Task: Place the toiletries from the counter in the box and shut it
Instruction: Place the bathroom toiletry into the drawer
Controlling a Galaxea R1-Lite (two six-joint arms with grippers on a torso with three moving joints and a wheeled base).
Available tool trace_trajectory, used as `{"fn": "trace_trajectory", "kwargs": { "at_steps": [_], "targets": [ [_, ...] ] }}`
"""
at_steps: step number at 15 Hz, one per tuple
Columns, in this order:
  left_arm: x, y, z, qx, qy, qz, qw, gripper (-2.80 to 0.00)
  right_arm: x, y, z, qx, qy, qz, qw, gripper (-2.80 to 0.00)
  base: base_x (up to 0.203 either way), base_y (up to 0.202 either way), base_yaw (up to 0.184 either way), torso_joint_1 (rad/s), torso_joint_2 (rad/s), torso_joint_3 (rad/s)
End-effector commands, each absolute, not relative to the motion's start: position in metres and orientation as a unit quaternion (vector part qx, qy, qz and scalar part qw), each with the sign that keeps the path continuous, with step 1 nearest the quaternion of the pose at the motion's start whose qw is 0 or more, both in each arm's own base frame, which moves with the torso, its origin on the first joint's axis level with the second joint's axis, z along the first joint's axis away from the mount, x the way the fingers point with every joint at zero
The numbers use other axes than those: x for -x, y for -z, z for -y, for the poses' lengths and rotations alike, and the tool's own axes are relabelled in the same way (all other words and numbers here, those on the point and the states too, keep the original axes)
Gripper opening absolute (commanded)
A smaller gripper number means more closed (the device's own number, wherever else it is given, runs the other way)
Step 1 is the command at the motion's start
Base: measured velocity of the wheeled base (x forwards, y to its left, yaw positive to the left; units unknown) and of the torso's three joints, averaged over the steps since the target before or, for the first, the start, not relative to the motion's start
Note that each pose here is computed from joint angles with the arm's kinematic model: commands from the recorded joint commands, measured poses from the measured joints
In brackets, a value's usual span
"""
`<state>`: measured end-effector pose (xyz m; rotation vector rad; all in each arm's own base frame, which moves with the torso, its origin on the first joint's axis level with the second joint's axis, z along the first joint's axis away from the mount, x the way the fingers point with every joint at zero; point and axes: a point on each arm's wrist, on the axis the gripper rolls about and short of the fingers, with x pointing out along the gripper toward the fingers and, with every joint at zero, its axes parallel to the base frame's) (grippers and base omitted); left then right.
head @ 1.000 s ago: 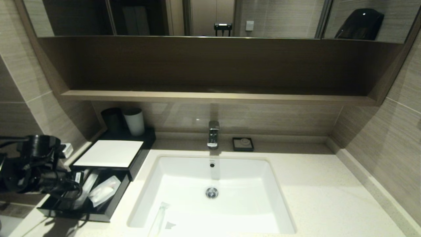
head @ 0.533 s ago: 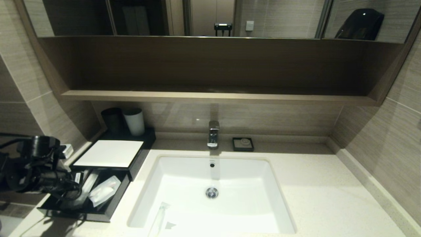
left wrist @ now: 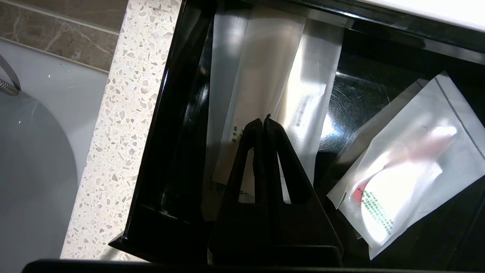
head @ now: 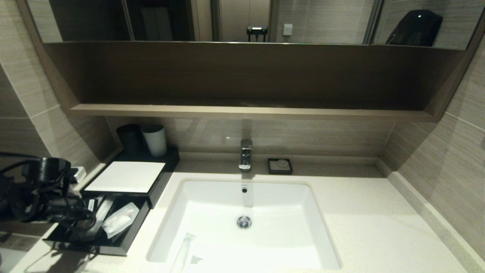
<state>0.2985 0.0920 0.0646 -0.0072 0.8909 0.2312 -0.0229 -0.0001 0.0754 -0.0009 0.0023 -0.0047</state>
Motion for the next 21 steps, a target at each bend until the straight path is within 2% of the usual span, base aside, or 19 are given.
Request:
{"fn": "trace_trajectory", "kwargs": {
  "at_steps": [1,3,4,9,18,20,21],
  "targets": [
    [-0.299,-0.065,-0.092,0.003,-0.112,-0.427,0.897,-2.80,0.023,-0.076,0.000,0.000,0.002,-0.001,1.000,-2.80,0.000,0.000,0.000,0.000,0.00,0.000],
    [-0.298,-0.064,-0.092,0.003,-0.112,-0.428,0.897,-2.80,0.023,-0.075,0.000,0.000,0.002,-0.001,1.000,-2.80,0.000,0.000,0.000,0.000,0.00,0.000],
    [-0.299,-0.064,-0.092,0.003,-0.113,-0.427,0.897,0.00,0.023,-0.075,0.000,0.001,0.002,-0.002,1.000,-2.80,0.000,0.000,0.000,0.000,0.00,0.000],
    [-0.295,-0.075,-0.092,0.006,-0.111,-0.412,0.905,0.00,0.023,-0.075,0.000,0.001,0.002,-0.002,1.000,-2.80,0.000,0.000,0.000,0.000,0.00,0.000],
    [-0.268,-0.128,-0.080,0.046,-0.089,-0.330,0.939,0.00,0.023,-0.075,0.000,0.001,0.002,-0.001,1.000,-2.80,0.000,0.000,0.000,0.000,0.00,0.000],
    [-0.256,-0.135,-0.072,0.056,-0.062,-0.332,0.939,0.00,0.023,-0.075,0.000,0.001,0.002,-0.001,1.000,-2.80,0.000,0.000,0.000,0.000,0.00,0.000],
    [-0.248,-0.138,-0.064,0.062,-0.034,-0.337,0.939,-2.80,0.023,-0.075,0.000,0.000,0.002,-0.001,1.000,-2.80,0.000,0.000,0.000,0.000,0.00,0.000]
  ]
}}
